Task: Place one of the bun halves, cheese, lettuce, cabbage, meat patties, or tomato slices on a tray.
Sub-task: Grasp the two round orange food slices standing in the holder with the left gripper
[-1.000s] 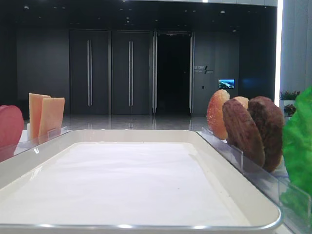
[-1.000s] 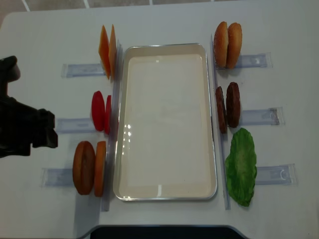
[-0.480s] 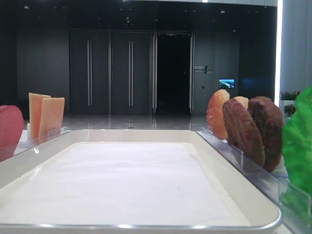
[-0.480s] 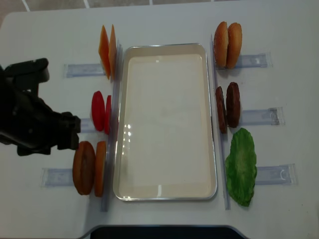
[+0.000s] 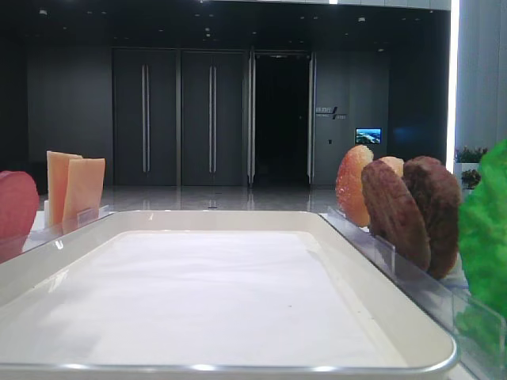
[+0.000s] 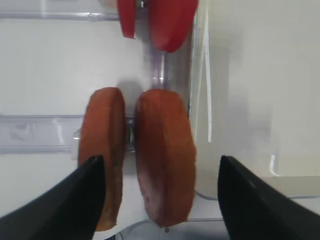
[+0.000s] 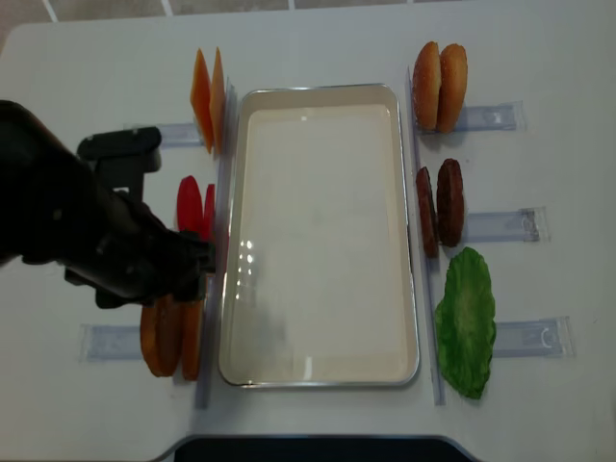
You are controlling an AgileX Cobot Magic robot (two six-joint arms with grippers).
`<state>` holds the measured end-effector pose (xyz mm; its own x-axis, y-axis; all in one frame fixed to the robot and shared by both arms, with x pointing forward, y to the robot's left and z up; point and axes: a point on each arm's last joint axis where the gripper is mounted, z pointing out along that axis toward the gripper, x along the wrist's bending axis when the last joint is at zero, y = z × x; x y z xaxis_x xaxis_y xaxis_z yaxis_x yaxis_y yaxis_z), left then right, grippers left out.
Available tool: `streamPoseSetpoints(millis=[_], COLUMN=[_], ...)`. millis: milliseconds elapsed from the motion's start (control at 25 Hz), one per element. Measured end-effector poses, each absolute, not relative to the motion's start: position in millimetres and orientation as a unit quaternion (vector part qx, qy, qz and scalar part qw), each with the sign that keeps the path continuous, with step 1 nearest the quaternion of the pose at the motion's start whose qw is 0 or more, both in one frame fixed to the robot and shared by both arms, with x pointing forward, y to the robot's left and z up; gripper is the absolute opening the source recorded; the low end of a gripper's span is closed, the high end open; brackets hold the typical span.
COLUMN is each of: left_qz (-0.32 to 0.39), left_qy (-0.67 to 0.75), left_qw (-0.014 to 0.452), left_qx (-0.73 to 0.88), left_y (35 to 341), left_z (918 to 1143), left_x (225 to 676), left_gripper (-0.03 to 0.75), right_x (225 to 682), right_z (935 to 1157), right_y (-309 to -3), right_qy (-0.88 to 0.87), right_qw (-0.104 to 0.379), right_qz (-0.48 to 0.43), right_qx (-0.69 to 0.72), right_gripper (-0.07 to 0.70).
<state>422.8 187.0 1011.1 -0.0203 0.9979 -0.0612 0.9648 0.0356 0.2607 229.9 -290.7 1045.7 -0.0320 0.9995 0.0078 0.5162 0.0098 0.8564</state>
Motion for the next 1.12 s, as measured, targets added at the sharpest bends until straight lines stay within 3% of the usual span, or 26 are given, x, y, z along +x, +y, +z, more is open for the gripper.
streamPoseSetpoints(millis=[360, 1120], left_qz=[0.066, 0.089], left_qy=[0.698, 0.705], left_qw=[0.106, 0.051], left_qx=[0.705, 0.701], left_y=[153.8, 159.1], left_z=[1003.2, 995.0], left_x=[430.6, 430.4], left_gripper=[0.535, 0.535], right_x=[229.9, 229.9], right_z=[1045.7, 1045.7], right_y=[-290.7, -290.7], right_qy=[0.624, 0.624], right_qw=[0.340, 0.340], right_qz=[0.356, 0.356], right_qx=[0.607, 0.607], right_gripper=[0.514, 0.514])
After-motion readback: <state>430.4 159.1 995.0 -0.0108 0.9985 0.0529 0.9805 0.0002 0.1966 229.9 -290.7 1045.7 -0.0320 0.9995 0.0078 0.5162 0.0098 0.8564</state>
